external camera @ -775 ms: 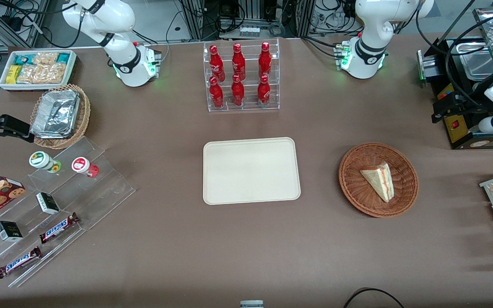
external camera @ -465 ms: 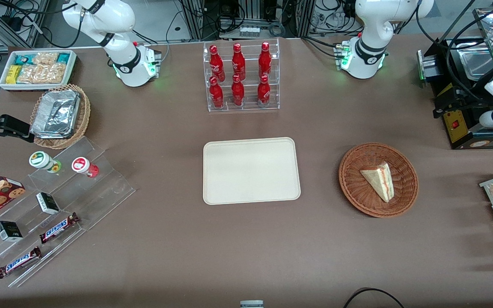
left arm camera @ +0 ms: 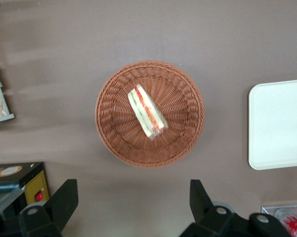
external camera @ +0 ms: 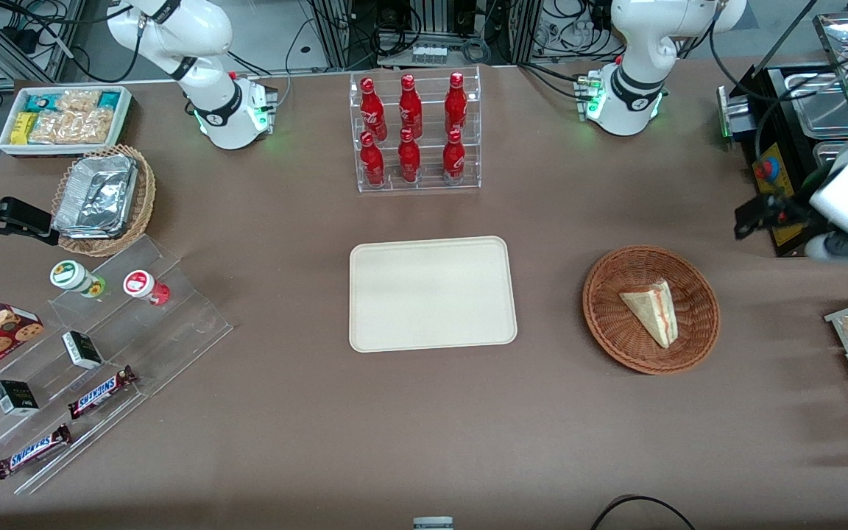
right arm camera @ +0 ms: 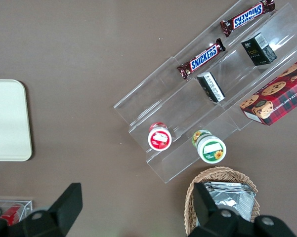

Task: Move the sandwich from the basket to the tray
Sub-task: 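Lower the open left gripper over the wrapped sandwich in the wicker basket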

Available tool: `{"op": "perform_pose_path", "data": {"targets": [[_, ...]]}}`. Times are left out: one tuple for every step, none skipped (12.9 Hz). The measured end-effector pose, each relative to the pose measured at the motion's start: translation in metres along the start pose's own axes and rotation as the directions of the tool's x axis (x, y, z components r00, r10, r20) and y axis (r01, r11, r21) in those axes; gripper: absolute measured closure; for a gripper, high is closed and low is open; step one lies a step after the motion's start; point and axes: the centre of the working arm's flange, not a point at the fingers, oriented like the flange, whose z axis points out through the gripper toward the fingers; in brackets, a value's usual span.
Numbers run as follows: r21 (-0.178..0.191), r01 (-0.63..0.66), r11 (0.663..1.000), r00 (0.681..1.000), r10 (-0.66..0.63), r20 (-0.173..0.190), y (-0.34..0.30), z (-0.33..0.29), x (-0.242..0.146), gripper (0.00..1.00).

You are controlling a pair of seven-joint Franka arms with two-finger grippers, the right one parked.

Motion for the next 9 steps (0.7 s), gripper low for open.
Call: {"op": "perform_pose_path", "data": {"targets": [[0.001, 0.001, 1.0, 1.0, -0.001, 0.008, 0.0, 0.02, 0.013, 0.0], [0.002, 0.006, 1.0, 1.0, -0.006, 0.013, 0.001, 0.04, 0.025, 0.0], [0.003, 0.017, 1.0, 1.0, -0.017, 0.014, 0.002, 0.061, 0.036, 0.0], [0.004, 0.028, 1.0, 1.0, -0.028, 0.014, 0.004, 0.082, 0.046, 0.0], [0.004, 0.043, 0.999, 0.999, -0.043, 0.011, 0.007, 0.103, 0.053, 0.0], [0.005, 0.073, 0.997, 0.997, -0.073, 0.008, 0.011, 0.122, 0.058, 0.0], [0.006, 0.117, 0.993, 0.993, -0.117, 0.004, 0.015, 0.139, 0.061, 0.0], [0.007, 0.162, 0.987, 0.987, -0.162, -0.001, 0.017, 0.153, 0.062, 0.0], [0.007, 0.218, 0.976, 0.976, -0.218, -0.006, 0.018, 0.165, 0.062, 0.0]]}}
